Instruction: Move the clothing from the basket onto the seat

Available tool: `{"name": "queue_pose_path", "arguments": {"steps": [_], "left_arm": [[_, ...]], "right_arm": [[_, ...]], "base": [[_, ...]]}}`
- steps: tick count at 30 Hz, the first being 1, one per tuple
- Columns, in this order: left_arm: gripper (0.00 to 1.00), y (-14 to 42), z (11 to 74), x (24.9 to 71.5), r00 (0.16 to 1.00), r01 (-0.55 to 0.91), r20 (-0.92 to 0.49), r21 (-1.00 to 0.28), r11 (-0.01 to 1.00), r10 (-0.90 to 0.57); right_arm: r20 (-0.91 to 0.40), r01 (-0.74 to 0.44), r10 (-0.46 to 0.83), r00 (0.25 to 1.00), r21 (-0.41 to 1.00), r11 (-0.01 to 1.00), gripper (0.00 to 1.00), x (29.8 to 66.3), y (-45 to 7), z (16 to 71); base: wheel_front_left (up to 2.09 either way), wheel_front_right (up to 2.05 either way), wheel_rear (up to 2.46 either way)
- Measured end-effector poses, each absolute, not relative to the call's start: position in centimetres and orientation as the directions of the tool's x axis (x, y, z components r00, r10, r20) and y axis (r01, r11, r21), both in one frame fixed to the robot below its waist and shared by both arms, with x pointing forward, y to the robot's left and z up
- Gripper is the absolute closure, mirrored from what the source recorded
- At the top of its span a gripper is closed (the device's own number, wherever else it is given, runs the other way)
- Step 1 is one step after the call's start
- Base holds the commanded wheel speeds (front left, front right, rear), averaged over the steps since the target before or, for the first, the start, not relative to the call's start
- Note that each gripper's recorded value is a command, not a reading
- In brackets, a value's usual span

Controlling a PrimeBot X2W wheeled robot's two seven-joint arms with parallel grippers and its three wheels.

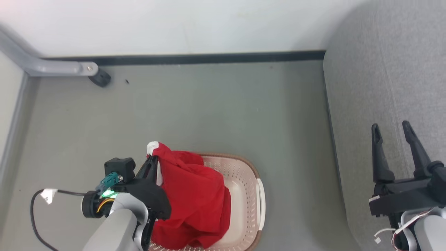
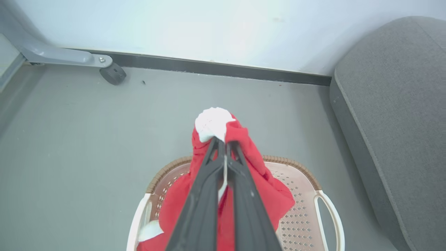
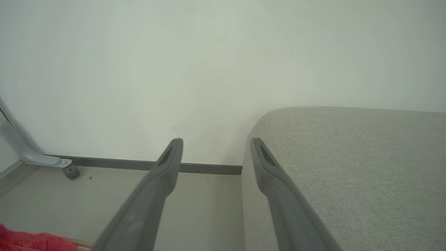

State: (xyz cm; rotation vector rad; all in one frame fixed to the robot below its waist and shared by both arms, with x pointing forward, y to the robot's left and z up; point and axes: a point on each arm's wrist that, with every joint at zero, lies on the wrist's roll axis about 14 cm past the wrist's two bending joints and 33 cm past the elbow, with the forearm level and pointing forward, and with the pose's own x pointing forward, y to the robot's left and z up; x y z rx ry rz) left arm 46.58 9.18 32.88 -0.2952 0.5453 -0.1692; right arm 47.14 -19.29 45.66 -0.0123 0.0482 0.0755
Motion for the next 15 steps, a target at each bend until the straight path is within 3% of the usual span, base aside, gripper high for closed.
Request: {"name": "queue_pose_path", "arguments": {"steps": [15], "left_arm": [[1.0, 12.5, 44.1, 46.0, 0.967, 0.114, -0.194, -0.245, 0.963, -0.164]], "right_arm": [[-0.01, -0.116, 0.117, 0.993, 0.047, 0.992, 0.0, 43.0, -17.3, 48.4]], "base": [[0.0, 0.0, 0.0]]}}
